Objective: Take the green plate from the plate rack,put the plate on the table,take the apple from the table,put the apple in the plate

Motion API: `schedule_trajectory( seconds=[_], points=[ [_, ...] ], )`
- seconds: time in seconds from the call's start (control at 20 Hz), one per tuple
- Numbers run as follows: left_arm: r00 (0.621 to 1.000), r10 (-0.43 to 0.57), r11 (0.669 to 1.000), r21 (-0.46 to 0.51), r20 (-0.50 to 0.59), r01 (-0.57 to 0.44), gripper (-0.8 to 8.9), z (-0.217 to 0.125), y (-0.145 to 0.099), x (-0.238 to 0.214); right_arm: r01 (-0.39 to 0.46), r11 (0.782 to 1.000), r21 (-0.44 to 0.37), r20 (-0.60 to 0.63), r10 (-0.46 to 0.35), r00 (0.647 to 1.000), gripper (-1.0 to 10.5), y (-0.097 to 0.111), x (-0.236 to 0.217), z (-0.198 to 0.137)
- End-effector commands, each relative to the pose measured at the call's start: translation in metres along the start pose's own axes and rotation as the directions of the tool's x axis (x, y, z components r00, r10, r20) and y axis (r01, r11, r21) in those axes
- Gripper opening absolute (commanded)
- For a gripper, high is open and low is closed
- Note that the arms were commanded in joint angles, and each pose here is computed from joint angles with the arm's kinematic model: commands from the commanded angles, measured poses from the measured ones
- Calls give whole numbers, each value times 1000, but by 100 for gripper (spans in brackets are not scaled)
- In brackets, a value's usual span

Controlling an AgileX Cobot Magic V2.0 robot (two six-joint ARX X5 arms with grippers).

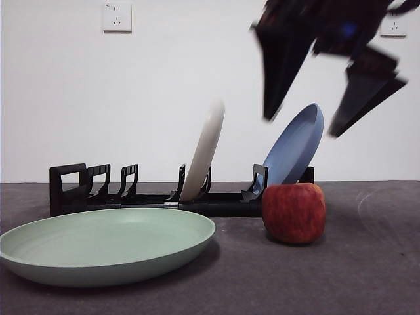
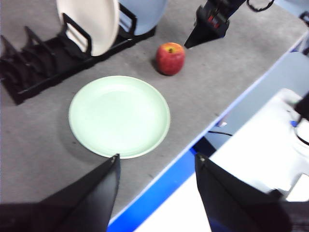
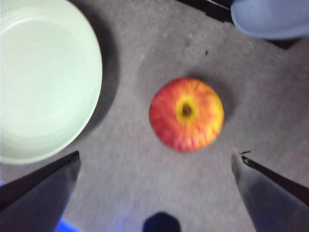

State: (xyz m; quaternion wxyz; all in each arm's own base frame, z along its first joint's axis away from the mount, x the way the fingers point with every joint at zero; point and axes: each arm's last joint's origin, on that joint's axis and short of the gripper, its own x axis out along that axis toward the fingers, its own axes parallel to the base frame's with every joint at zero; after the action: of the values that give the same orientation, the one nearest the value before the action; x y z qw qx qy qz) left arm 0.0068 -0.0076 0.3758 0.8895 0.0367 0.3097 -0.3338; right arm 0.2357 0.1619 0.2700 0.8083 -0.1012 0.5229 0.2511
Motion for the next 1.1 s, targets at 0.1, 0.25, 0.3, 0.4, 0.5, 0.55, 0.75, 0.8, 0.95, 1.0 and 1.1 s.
schedule_trajectory(
  seconds=[0.1, 0.25, 0.3, 0.4, 0.5, 0.55, 0.75, 0.8, 0.95, 1.0, 1.1],
  points=[
    [1000, 12, 1000, 3, 24, -12, 259, -4, 1, -4, 57, 998, 12, -53, -56, 997, 532, -3, 29, 3],
    [999, 10, 1000, -1, 37, -10, 259, -7, 1, -7, 111, 994, 8, -90, -109, 990, 532, -5, 46, 4],
    [999, 11, 1000, -1, 38, -11, 259, -7, 1, -7, 118, 993, 7, -98, -116, 988, 532, -6, 51, 5],
    [999, 11, 1000, -4, 38, -10, 259, -7, 1, -7, 119, 993, 7, -113, -118, 987, 532, -7, 64, 6],
    [999, 11, 1000, -4, 38, -10, 259, -7, 1, -7, 120, 993, 6, -124, -118, 985, 532, -7, 73, 7],
    [999, 11, 1000, -4, 39, -11, 259, -7, 1, -7, 120, 993, 6, -126, -119, 985, 532, -8, 76, 7],
    [999, 11, 1000, -4, 39, -11, 259, -7, 1, -7, 121, 993, 7, -126, -119, 985, 355, -8, 82, 8],
    [999, 11, 1000, -4, 39, -11, 258, -7, 1, -7, 121, 993, 7, -126, -119, 985, 239, -8, 82, 8],
    [999, 11, 1000, -5, 39, -11, 256, -7, 1, -7, 124, 992, 6, -126, -122, 984, -18, -8, 82, 8],
    [999, 12, 1000, -5, 39, -12, 256, -7, 1, -7, 123, 992, 7, -124, -122, 985, -15, -8, 81, 8],
    [999, 12, 1000, -5, 38, -12, 256, -7, 1, -7, 125, 992, 6, -142, -123, 982, -14, -7, 76, 11]
  ],
)
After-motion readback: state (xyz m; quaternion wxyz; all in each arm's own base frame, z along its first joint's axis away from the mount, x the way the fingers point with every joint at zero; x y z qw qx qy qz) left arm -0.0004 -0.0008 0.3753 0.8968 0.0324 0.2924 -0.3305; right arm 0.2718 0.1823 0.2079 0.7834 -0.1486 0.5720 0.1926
